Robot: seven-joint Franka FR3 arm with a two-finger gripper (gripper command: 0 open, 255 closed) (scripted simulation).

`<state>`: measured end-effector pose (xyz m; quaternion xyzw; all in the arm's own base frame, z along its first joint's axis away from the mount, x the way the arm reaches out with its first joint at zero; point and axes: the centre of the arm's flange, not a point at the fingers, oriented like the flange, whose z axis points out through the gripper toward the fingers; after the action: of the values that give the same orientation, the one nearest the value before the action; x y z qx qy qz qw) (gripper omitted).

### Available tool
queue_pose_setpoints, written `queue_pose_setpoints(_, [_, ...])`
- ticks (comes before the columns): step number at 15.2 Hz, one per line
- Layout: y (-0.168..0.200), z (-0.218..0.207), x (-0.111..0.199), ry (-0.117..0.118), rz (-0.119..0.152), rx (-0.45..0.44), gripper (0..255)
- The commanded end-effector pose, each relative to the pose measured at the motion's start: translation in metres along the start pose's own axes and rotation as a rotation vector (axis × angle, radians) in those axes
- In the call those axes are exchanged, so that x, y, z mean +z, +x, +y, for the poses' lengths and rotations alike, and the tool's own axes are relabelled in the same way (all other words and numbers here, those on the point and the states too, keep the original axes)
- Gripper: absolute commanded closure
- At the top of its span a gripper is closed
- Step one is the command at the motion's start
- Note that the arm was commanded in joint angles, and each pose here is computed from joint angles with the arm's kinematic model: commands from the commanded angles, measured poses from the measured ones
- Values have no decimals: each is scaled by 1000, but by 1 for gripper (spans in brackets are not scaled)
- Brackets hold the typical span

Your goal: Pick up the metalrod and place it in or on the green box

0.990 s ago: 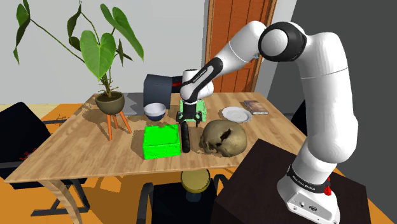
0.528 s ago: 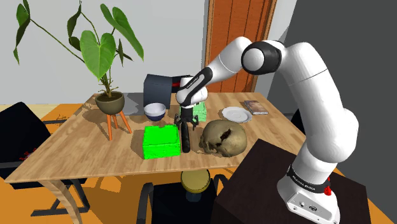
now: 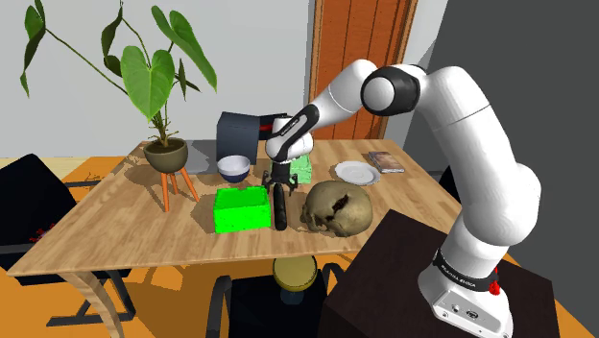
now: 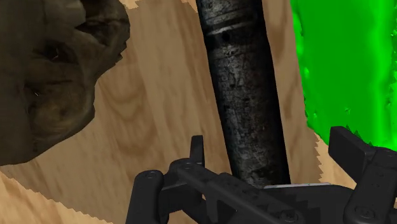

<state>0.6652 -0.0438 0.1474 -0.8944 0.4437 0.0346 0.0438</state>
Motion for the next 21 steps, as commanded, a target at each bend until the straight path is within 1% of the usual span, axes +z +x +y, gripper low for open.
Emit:
queue_pose_setpoints(1, [-12, 2, 48, -19, -24, -6, 0])
queue_pose_setpoints(6, [-12, 2, 48, -19, -24, -6, 0])
queue_pose_setpoints(7, [-10, 3, 48, -19, -23, -6, 255])
queue_pose_setpoints(9, [-10, 4, 50, -18, -23, -7, 255])
queue_pose_setpoints(10, [-4, -1, 51, -18, -23, -7, 255])
queue_pose_setpoints(11, [-4, -2, 57, -19, -22, -6, 255])
queue_pose_setpoints(12, [-14, -3, 48, -19, -22, -7, 255])
queue_pose_setpoints(13, [-24, -5, 59, -22, -21, -7, 255])
queue_pose_setpoints(14, [-26, 2, 48, -21, -21, -8, 255])
queue_pose_setpoints(15, [-30, 5, 49, -21, -22, -8, 255])
queue_pose_setpoints(16, [-18, -15, 4, 44, 37, -14, 255])
queue_pose_setpoints(17, [-18, -15, 4, 44, 37, -14, 0])
queue_pose_setpoints(20, [-67, -26, 14, -68, 110, -23, 0])
queue_pose_setpoints(21, [-73, -27, 16, -82, 119, -24, 0])
